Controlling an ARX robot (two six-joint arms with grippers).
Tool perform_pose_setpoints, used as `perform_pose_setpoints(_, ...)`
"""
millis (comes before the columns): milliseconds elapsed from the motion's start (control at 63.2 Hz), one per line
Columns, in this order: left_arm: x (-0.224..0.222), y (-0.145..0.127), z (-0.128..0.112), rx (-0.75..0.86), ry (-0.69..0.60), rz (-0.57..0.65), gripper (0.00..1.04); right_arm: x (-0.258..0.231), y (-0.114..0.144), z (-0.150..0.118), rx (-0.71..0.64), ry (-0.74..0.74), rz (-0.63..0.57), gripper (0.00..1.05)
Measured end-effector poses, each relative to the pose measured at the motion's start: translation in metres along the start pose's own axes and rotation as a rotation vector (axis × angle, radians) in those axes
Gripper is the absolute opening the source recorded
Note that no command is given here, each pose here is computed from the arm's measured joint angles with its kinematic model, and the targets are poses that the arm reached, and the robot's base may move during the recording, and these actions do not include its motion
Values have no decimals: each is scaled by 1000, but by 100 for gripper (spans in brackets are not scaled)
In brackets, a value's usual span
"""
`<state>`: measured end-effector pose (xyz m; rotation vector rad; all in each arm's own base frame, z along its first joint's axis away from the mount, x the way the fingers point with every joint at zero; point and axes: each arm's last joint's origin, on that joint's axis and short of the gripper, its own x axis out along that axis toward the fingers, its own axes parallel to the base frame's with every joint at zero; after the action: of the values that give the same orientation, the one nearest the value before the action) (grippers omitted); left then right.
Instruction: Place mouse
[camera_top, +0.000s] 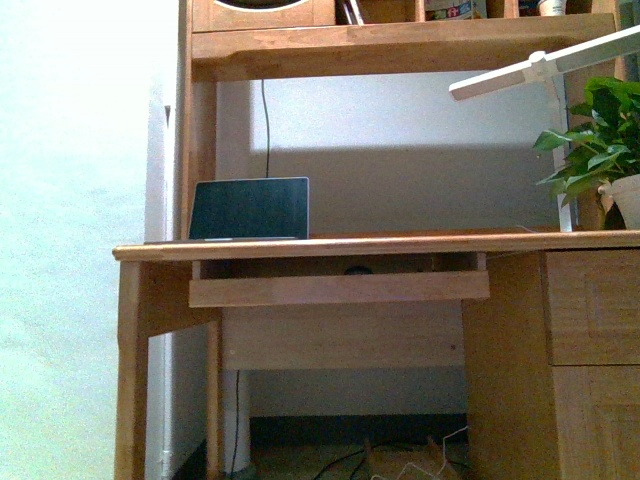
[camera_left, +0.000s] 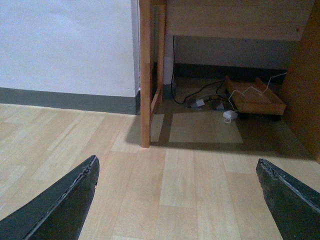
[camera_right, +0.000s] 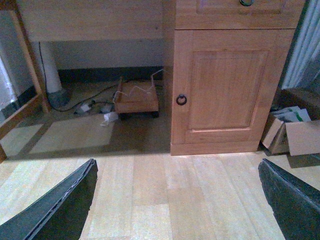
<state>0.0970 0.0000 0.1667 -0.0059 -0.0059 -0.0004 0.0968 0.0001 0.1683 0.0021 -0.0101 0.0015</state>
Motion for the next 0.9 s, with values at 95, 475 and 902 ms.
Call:
perform_pose_setpoints(95,0,0,0,0,0,0,97,0,0,0,0,0,0,97)
perform_pose_setpoints(475,0,0,0,0,0,0,97,0,0,0,0,0,0,97)
perform_pose_setpoints(902,0,0,0,0,0,0,97,0,0,0,0,0,0,97)
